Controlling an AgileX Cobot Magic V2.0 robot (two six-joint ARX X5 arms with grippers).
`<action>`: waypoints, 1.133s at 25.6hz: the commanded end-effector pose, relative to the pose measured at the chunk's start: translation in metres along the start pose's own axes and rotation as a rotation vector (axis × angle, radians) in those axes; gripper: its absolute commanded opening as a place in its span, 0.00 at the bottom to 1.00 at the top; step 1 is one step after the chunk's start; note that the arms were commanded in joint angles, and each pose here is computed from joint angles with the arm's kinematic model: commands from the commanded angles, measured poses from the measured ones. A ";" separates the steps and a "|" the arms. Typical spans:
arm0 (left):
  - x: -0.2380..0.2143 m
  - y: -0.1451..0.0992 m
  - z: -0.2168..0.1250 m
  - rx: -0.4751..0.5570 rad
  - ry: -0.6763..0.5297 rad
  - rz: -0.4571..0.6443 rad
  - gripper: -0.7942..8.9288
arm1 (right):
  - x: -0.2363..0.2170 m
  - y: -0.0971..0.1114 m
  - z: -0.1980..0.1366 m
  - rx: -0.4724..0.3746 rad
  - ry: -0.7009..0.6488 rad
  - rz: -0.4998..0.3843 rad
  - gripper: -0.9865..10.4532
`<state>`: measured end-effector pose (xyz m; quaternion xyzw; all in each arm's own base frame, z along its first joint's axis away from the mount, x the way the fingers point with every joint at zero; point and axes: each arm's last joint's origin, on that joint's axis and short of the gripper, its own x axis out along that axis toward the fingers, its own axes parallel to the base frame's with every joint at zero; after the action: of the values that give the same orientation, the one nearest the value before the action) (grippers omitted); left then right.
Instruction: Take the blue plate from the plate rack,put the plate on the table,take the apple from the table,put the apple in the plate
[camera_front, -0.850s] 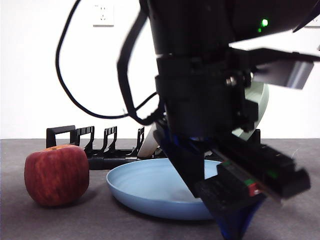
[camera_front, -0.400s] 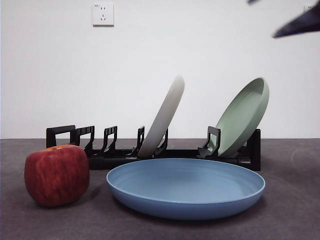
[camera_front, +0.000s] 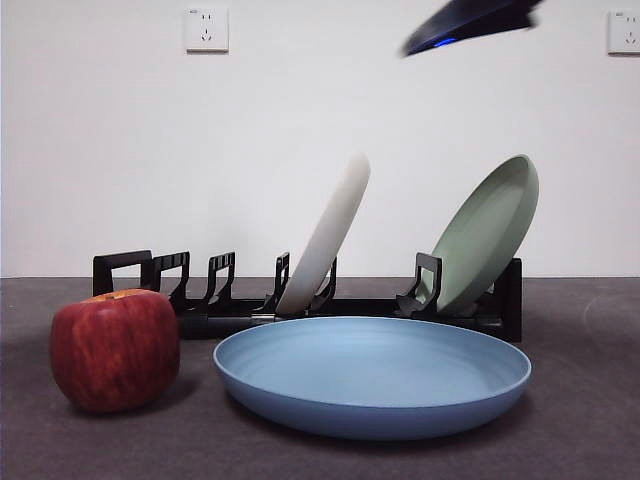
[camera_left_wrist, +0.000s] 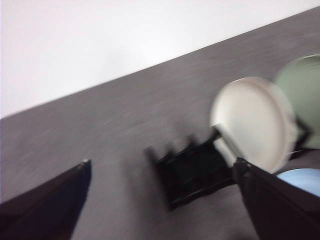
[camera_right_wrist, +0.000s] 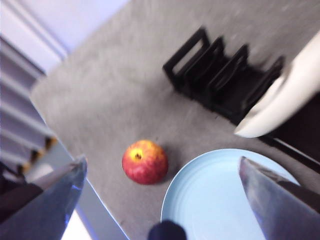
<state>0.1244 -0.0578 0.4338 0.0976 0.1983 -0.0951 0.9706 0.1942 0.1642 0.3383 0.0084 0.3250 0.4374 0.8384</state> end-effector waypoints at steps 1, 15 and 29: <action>-0.010 0.016 -0.008 -0.046 0.022 0.085 0.53 | 0.029 0.012 0.005 -0.093 0.070 0.020 0.54; -0.106 0.034 -0.070 -0.257 0.043 0.216 0.53 | 0.205 0.061 -0.013 -0.371 0.367 -0.008 0.54; -0.117 0.033 -0.084 -0.265 0.097 0.222 0.53 | 0.261 0.050 -0.065 -0.356 0.550 -0.014 0.08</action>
<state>-0.0037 0.0102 0.4135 -0.0050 0.2309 0.0399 0.9721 0.2297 0.3682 0.1679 -0.2557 0.4515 0.4679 0.7155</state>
